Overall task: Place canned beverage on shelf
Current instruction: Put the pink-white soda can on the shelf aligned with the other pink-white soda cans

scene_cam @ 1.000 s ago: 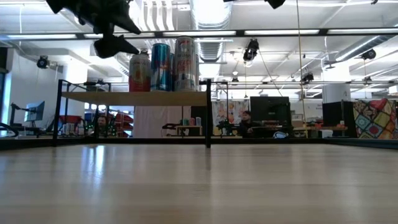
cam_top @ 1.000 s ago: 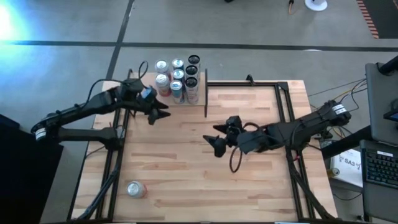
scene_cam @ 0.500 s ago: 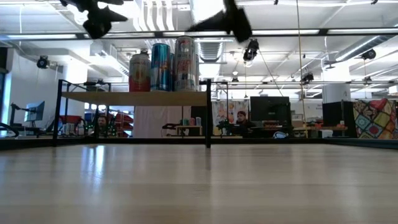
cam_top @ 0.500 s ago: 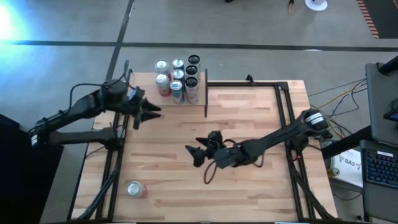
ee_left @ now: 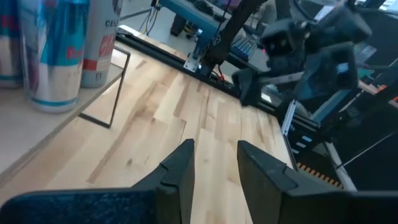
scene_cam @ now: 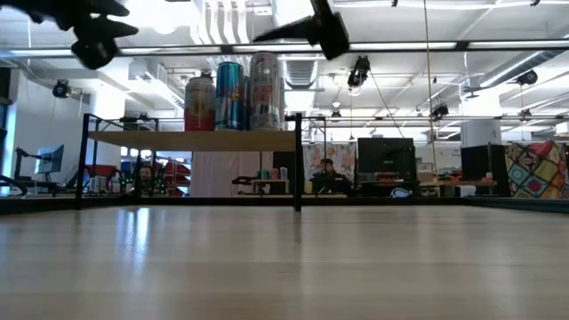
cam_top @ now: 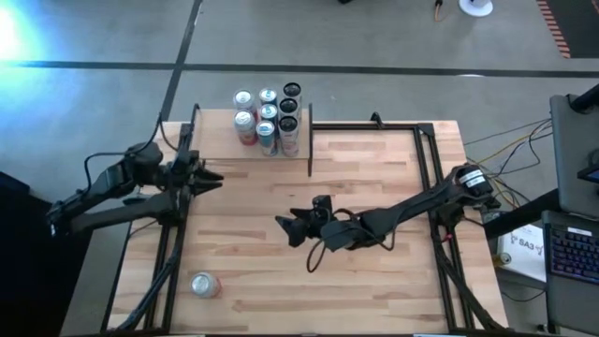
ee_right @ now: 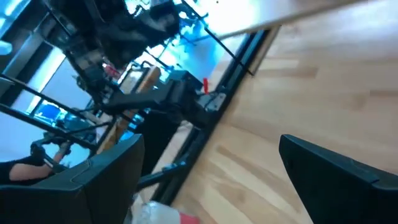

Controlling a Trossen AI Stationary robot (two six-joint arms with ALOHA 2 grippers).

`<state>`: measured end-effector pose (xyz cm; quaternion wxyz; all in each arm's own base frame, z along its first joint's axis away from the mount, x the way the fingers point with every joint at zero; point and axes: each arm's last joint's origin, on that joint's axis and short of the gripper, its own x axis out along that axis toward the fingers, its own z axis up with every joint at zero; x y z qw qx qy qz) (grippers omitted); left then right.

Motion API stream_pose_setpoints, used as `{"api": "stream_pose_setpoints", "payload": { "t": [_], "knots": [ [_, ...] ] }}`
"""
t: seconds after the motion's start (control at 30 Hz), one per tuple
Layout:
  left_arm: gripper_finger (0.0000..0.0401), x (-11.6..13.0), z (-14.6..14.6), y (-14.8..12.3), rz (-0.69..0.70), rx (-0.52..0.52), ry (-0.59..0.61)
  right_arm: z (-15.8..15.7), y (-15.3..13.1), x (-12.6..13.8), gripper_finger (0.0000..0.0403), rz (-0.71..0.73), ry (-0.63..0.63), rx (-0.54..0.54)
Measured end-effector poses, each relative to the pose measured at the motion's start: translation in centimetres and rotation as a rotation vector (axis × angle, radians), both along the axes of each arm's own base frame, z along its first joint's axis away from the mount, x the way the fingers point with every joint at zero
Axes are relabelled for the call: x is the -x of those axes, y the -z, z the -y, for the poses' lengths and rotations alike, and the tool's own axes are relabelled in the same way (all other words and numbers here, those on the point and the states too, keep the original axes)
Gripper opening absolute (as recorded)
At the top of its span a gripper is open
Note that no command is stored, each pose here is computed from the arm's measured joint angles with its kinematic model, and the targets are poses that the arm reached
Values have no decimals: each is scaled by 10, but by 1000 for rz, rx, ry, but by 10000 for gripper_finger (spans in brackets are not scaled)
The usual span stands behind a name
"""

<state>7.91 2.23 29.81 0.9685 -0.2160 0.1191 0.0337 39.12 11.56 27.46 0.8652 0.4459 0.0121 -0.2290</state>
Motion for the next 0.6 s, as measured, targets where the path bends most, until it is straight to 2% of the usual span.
{"api": "stream_pose_setpoints", "payload": {
  "t": [0.23,0.37,0.6],
  "knots": [
    [90,15,6,12,65,-7,-8,13,-30,-16,363,-145,-31,111],
    [90,16,8,20,62,3,24,18,-32,-27,363,-235,-46,173],
    [90,10,7,36,43,42,73,14,-29,-49,363,-262,-89,233]
  ]
}}
